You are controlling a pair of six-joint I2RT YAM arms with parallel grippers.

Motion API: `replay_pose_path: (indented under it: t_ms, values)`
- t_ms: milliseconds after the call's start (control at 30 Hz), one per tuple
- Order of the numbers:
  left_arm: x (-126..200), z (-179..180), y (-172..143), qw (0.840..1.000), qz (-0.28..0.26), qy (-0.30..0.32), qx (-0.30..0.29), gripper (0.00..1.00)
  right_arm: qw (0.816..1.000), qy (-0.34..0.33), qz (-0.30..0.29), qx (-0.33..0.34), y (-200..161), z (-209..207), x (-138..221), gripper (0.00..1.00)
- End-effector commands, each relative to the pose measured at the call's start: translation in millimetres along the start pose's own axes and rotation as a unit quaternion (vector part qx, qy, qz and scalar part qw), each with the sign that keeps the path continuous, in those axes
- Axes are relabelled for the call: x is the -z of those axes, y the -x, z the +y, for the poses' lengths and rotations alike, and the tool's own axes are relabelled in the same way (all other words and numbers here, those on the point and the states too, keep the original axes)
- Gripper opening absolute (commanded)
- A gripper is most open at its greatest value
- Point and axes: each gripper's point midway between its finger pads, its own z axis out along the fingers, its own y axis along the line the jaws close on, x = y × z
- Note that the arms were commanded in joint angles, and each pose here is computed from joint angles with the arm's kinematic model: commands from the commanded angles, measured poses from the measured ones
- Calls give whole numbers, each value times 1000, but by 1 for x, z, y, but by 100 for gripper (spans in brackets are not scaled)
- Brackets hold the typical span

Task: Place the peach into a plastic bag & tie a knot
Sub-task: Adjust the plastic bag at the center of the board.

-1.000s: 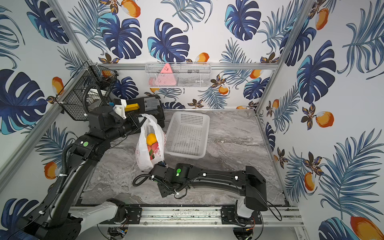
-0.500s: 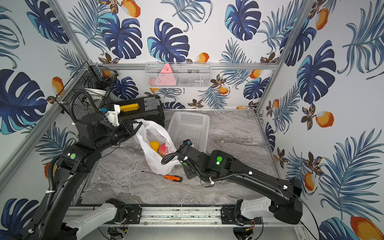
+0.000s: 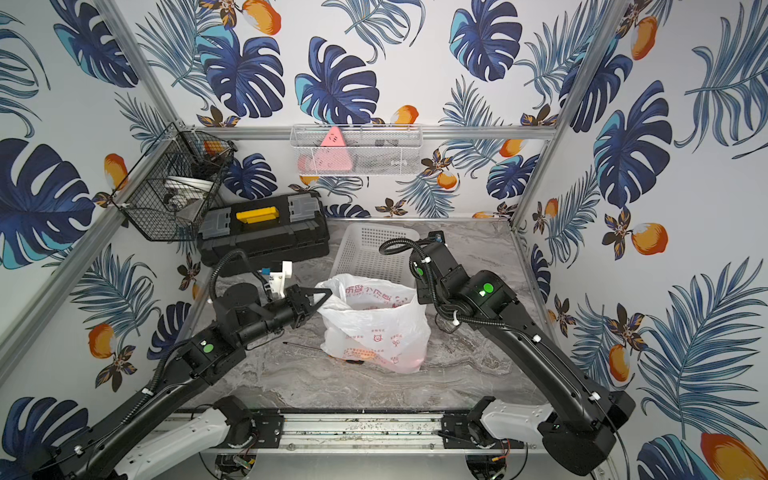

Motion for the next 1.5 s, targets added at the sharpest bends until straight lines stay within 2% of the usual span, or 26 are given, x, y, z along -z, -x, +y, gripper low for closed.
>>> replay_pose_path:
  t_ms: [0, 133, 200, 300, 400, 500, 633, 733, 800, 933, 1033, 1233, 1333, 1467]
  values:
    - [-9, 4, 0, 999, -34, -43, 5, 0, 1000, 9, 23, -19, -12, 2, -16, 31]
    - [-11, 28, -5, 997, -50, -60, 8, 0, 994, 61, 85, -33, -35, 11, -12, 56]
    - [-10, 24, -4, 996, -55, -77, 1, 0, 989, 92, 109, -37, -39, 14, 7, 65]
    - [-8, 15, -5, 994, -53, -94, -27, 0, 984, 140, 93, -52, -21, 14, 49, 70]
    - [-9, 11, -10, 992, -41, -112, -52, 0, 979, 181, 74, -65, 6, 18, 85, 69]
    - [-13, 7, -16, 988, -26, -135, -67, 0, 963, 246, 93, -60, 16, 58, 91, 61]
    - [-17, -9, -26, 978, 0, -186, -93, 1, 941, 313, 119, -45, 2, 122, 64, 48]
    - [-18, -20, -34, 970, 23, -218, -109, 1, 926, 344, 148, -48, -15, 152, 36, 43]
    - [-20, -17, -39, 969, 37, -216, -115, 1, 919, 353, 167, -49, -27, 162, 20, 44]
    - [-21, -5, -48, 970, 58, -192, -139, 0, 907, 362, 207, -63, -51, 173, -5, 55]
    - [-21, -1, -50, 970, 64, -177, -153, 0, 897, 371, 232, -66, -67, 180, -15, 59]
    - [-24, -7, -49, 968, 66, -186, -159, 0, 891, 370, 246, -95, -77, 178, -25, 61]
    - [-28, -7, -50, 967, 72, -187, -159, 1, 882, 365, 280, -99, -87, 184, -31, 60]
    - [-31, -3, -53, 967, 79, -180, -164, 1, 877, 364, 292, -114, -92, 188, -36, 53]
